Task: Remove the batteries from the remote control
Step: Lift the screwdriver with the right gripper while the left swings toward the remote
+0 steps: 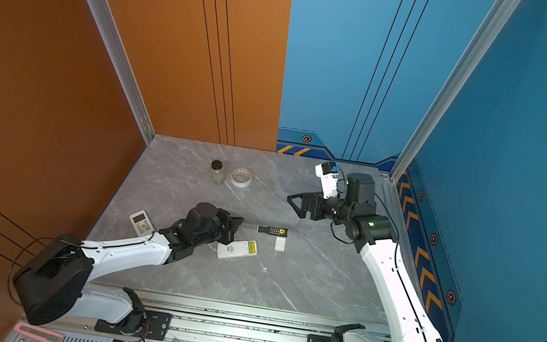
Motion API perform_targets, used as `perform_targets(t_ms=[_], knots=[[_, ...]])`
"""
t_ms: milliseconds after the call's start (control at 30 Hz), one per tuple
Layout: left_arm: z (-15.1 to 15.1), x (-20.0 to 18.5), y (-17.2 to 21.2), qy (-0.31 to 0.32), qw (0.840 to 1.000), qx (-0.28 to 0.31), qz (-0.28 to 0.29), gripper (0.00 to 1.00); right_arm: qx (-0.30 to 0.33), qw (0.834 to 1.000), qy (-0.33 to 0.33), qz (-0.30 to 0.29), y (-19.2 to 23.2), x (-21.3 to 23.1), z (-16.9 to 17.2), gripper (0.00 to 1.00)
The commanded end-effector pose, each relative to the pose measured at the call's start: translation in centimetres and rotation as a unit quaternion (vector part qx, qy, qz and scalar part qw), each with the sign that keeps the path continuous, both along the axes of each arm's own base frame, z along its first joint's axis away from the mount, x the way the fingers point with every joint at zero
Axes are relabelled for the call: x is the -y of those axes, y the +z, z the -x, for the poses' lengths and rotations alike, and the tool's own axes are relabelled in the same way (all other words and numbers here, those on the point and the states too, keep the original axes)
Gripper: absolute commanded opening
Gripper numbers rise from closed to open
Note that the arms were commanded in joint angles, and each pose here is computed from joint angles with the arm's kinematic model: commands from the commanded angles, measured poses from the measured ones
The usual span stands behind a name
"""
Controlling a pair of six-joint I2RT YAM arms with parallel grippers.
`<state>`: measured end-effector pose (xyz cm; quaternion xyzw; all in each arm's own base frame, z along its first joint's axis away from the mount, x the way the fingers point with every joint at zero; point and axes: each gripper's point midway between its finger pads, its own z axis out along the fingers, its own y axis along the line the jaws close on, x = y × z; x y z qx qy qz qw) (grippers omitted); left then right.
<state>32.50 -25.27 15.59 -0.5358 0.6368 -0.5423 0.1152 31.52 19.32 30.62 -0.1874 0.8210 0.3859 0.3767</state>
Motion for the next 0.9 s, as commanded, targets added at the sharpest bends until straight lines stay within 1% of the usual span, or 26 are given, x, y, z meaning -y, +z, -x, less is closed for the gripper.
perform_targets(t_ms=[0,100,233,300,400,467,600,767,800,867], knots=[[-1.2,0.4,3.8,0.055,0.981,-0.03,0.181,0.0,-0.038,0.992,0.089,-0.083,0.2,-3.1,1.5,0.97],[-1.8,1.4,4.5,0.046,0.977,-0.019,0.208,0.0,-0.033,0.991,0.103,-0.073,-1.5,-4.3,1.6,0.96],[-2.1,2.4,5.1,0.029,0.974,-0.014,0.225,0.0,-0.036,0.994,0.101,0.003,-4.8,-4.3,1.8,0.95],[-1.9,2.5,5.2,0.024,0.974,-0.016,0.225,0.0,-0.041,0.994,0.104,0.012,-5.5,-4.2,1.8,0.94],[-1.7,2.3,4.9,0.025,0.974,-0.017,0.223,0.0,-0.043,0.991,0.128,0.018,-5.8,-4.5,2.7,0.94],[-1.8,2.1,4.9,0.025,0.974,-0.013,0.226,0.0,-0.047,0.988,0.143,0.039,-6.7,-4.7,3.7,0.94],[-1.8,2.3,5.2,0.018,0.974,-0.006,0.228,0.0,-0.053,0.988,0.136,0.052,-8.0,-4.7,3.6,0.91],[-1.7,2.9,5.3,0.01,0.973,-0.004,0.228,0.0,-0.029,0.99,0.129,0.047,-7.1,-5.6,2.9,0.81],[-1.7,3.0,5.3,0.009,0.974,-0.003,0.228,0.0,-0.028,0.99,0.129,0.047,-7.0,-5.7,2.7,0.77],[-1.5,3.2,5.2,0.004,0.974,-0.004,0.228,0.0,-0.031,0.99,0.131,0.046,-6.9,-5.8,2.6,0.65]])
